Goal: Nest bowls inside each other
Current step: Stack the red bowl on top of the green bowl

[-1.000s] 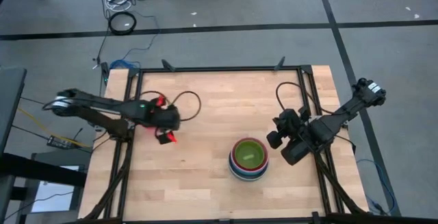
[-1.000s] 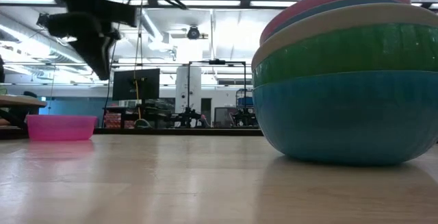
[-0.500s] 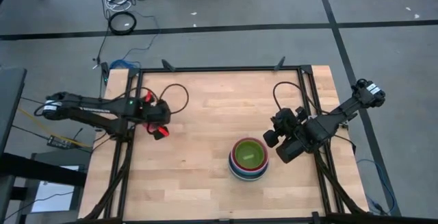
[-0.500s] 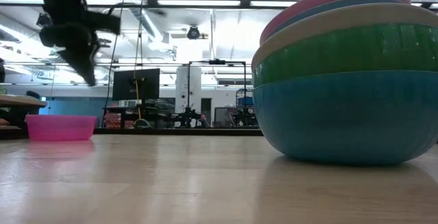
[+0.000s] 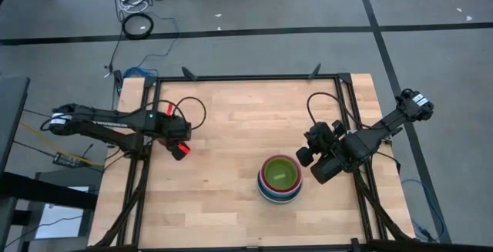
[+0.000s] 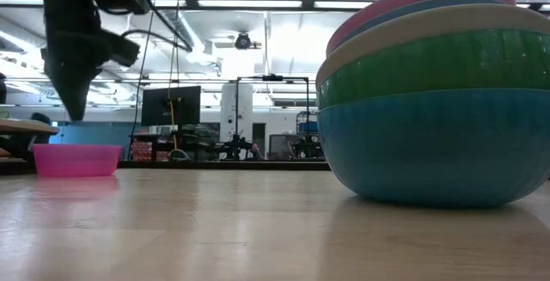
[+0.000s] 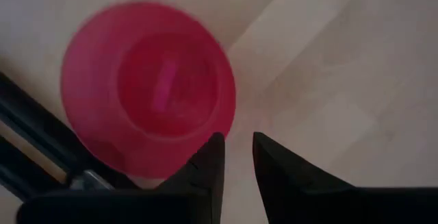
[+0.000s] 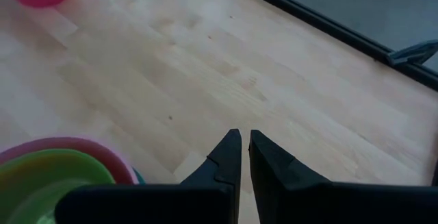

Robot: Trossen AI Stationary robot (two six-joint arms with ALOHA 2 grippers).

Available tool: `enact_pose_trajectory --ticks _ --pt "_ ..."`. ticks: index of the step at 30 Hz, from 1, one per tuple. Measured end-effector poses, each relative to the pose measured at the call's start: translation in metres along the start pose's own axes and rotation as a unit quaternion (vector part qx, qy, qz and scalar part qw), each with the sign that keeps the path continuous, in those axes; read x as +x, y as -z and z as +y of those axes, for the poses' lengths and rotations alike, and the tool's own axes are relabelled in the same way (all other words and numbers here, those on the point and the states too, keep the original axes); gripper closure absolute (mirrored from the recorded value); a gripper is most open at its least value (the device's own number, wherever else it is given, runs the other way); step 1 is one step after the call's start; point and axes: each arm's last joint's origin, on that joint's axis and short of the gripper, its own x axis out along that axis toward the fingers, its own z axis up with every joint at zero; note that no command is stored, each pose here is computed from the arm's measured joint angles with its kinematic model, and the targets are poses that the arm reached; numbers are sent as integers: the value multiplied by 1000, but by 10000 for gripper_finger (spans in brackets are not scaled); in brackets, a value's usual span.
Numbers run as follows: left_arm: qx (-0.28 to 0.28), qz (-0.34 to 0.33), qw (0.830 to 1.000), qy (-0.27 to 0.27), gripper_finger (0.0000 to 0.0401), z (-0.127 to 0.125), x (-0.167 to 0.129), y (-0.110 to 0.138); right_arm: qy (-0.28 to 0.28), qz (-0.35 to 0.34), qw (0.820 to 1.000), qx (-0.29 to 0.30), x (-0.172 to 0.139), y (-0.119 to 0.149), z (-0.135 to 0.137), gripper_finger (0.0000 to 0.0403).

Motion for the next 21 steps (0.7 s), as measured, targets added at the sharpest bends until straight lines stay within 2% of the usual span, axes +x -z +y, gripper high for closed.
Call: enact_pose_trajectory --ticks 7,16,21 --pt "-34 5 999 1 316 1 29 8 -2 -1 1000 -5 0 0 1 383" --pt "-50 -22 998 -35 316 6 48 13 0 -1 1000 -6 1 -1 0 383" --pt "-62 -14 998 -2 316 2 44 10 4 1 1000 -3 3 -3 0 383"
